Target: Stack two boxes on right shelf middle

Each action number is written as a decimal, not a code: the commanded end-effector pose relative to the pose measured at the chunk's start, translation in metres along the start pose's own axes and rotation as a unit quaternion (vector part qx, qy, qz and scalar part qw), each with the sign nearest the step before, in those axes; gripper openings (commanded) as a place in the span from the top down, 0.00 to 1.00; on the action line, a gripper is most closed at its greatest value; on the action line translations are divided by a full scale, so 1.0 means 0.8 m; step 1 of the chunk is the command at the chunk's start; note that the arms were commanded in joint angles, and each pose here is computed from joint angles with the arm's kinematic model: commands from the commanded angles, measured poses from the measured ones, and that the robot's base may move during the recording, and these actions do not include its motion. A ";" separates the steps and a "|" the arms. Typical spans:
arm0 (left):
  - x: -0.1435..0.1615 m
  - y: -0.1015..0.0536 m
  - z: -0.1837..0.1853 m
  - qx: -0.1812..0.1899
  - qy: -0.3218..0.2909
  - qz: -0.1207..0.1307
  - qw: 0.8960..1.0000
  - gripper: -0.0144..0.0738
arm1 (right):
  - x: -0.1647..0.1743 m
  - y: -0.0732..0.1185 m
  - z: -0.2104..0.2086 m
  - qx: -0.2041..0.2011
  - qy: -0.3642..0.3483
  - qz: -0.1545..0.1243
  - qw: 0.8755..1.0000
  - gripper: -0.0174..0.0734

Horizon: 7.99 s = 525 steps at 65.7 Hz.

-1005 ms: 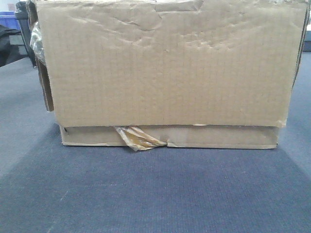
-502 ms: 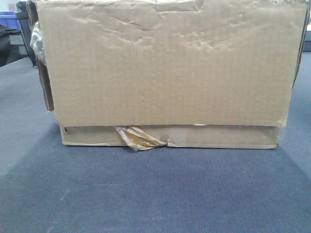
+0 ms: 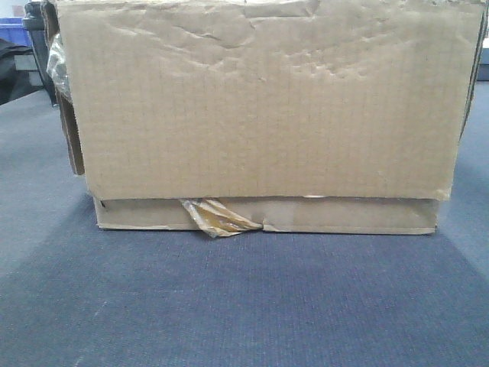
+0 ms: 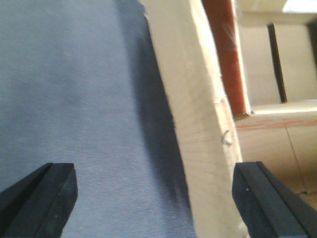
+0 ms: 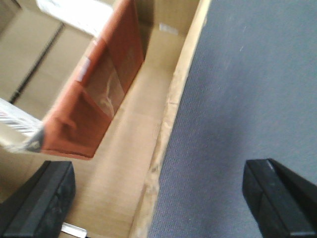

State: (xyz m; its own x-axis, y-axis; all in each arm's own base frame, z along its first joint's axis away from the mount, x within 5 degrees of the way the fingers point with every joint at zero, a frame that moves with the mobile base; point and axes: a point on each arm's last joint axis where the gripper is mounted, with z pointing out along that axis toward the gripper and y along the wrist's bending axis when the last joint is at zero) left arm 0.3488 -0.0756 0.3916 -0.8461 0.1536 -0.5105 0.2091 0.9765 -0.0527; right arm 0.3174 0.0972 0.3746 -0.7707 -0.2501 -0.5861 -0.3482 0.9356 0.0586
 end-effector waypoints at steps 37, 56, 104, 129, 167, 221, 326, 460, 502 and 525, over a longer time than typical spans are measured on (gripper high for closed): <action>-0.001 -0.035 0.039 -0.009 0.031 0.023 0.999 0.24 | -0.003 -0.005 0.049 0.000 0.038 0.001 0.999 0.18; 0.000 -0.036 0.072 -0.009 0.062 0.023 0.998 0.24 | -0.004 -0.006 0.056 0.001 0.038 0.002 0.999 0.18; 0.000 -0.035 0.035 -0.008 0.029 0.019 0.999 0.96 | -0.002 -0.004 0.038 0.000 0.032 0.002 0.999 0.98; -0.005 -0.036 -0.069 0.000 -0.083 0.010 0.996 0.96 | -0.030 0.005 -0.070 0.007 -0.114 -0.010 0.993 0.98; -0.009 -0.038 -0.232 0.027 -0.298 0.007 0.954 0.96 | -0.054 0.020 -0.225 0.013 -0.303 -0.028 0.952 0.98; -0.008 -0.038 -0.230 0.027 -0.291 0.007 0.956 0.96 | -0.053 0.020 -0.224 0.013 -0.300 -0.028 0.954 0.98; -0.008 -0.038 -0.230 0.023 -0.292 0.008 0.956 0.96 | -0.055 0.019 -0.221 0.013 -0.301 -0.027 0.953 0.98; -0.008 -0.038 -0.230 0.023 -0.292 0.008 0.956 0.96 | -0.055 0.019 -0.221 0.013 -0.301 -0.027 0.953 0.98; -0.008 -0.038 -0.230 0.023 -0.292 0.008 0.956 0.96 | -0.055 0.019 -0.221 0.013 -0.301 -0.027 0.953 0.98; -0.008 -0.038 -0.230 0.023 -0.292 0.008 0.956 0.96 | -0.055 0.019 -0.221 0.013 -0.301 -0.027 0.953 0.98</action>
State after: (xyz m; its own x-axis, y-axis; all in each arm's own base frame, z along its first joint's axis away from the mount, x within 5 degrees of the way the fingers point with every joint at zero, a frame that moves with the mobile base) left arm 0.2656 -0.0803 0.5423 -0.4911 0.0607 -0.8690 0.2437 0.9673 -0.0702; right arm 0.2542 0.0828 0.5348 -0.3777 -0.1159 -0.9186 -0.3782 0.9249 0.0389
